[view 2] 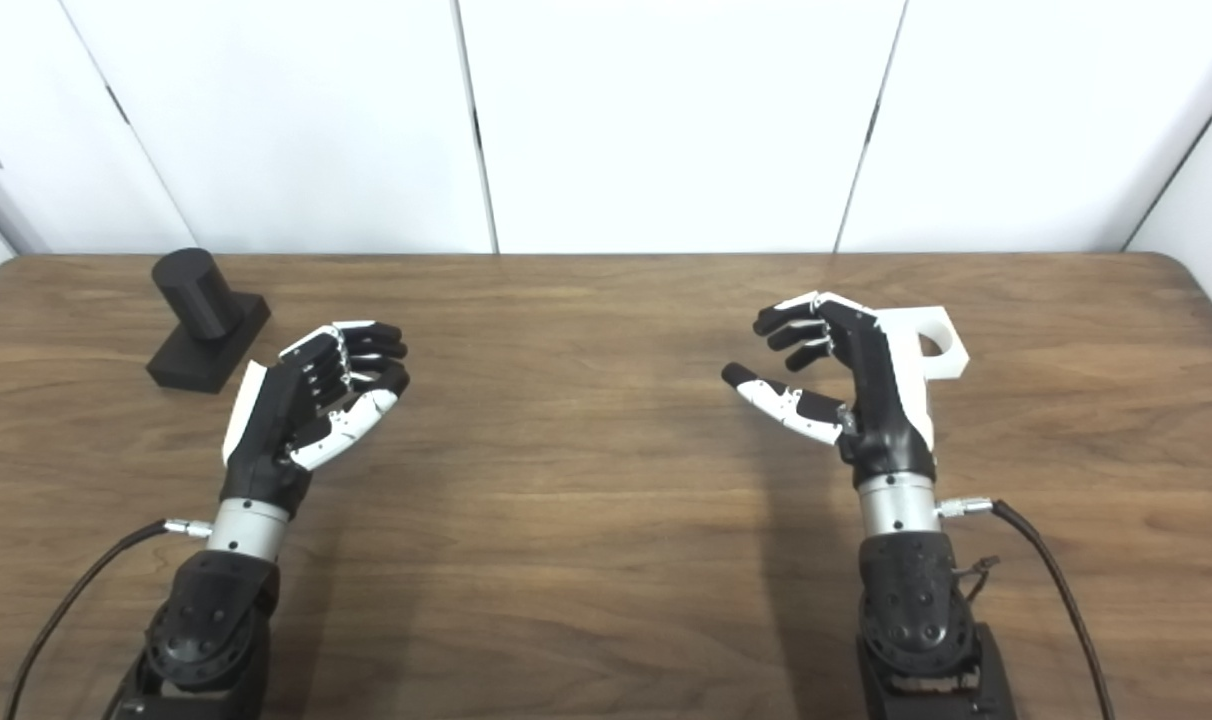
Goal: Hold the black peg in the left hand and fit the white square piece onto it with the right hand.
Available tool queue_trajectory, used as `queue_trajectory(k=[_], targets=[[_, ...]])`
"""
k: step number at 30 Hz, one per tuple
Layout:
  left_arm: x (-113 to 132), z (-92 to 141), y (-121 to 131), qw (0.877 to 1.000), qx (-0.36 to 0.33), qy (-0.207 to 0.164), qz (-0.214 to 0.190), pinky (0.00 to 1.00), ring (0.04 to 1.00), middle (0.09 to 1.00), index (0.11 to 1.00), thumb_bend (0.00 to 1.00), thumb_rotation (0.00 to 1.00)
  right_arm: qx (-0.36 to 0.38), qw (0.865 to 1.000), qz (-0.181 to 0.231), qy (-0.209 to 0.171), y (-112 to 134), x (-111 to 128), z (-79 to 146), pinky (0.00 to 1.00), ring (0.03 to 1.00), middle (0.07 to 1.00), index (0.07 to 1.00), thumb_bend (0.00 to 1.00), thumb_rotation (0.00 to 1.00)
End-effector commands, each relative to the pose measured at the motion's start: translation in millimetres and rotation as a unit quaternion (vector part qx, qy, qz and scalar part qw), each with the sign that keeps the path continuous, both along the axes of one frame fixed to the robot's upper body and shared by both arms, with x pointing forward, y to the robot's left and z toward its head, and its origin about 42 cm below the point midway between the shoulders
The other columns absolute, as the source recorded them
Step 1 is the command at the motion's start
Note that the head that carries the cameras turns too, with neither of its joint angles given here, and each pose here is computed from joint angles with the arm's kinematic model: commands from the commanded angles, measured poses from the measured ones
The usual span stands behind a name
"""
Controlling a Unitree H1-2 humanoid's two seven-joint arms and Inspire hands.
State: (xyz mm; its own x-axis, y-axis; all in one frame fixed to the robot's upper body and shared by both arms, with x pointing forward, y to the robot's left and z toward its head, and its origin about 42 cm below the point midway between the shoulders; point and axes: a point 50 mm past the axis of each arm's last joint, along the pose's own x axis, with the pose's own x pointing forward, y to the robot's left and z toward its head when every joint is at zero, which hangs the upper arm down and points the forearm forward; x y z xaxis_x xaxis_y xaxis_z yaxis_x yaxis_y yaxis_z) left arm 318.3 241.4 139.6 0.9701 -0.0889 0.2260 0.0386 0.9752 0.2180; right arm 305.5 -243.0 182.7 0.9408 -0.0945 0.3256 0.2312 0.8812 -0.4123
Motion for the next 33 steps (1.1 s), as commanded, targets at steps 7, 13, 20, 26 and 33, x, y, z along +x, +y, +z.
queue_trajectory(k=[7, 13, 20, 26, 33], targets=[[9.9, 19.9, -2.6, 0.999, 0.003, -0.043, -0.002, 0.5, 0.615, 0.647, 0.637, 0.59, 0.29, -0.006, 0.999, 0.004, -0.04, 1.1, 3.8, 15.5, 0.45, 0.556, 0.621, 0.495, 0.5, 0.13], [7.8, 11.6, -4.3, 0.999, -0.002, -0.039, -0.004, 0.5, 0.608, 0.644, 0.629, 0.55, 0.25, -0.007, 0.999, 0.004, -0.039, 0.0, 2.7, 7.3, 0.44, 0.546, 0.614, 0.495, 0.5, 0.13], [3.0, 0.3, -6.3, 0.999, -0.003, -0.04, -0.007, 0.51, 0.614, 0.651, 0.631, 0.57, 0.27, 0.003, 0.999, 0.006, -0.042, -2.3, -2.2, -4.1, 0.44, 0.549, 0.624, 0.495, 0.5, 0.12], [1.5, -5.3, -6.2, 0.999, -0.004, -0.041, -0.007, 0.51, 0.606, 0.651, 0.633, 0.57, 0.28, 0.008, 0.999, 0.006, -0.048, -3.4, -4.5, -9.4, 0.44, 0.546, 0.63, 0.494, 0.5, 0.12], [2.2, -6.4, -5.5, 0.999, -0.009, -0.038, -0.007, 0.52, 0.613, 0.652, 0.633, 0.58, 0.28, 0.007, 0.999, 0.007, -0.045, -2.6, -5.1, -10.0, 0.44, 0.55, 0.636, 0.494, 0.5, 0.12]])
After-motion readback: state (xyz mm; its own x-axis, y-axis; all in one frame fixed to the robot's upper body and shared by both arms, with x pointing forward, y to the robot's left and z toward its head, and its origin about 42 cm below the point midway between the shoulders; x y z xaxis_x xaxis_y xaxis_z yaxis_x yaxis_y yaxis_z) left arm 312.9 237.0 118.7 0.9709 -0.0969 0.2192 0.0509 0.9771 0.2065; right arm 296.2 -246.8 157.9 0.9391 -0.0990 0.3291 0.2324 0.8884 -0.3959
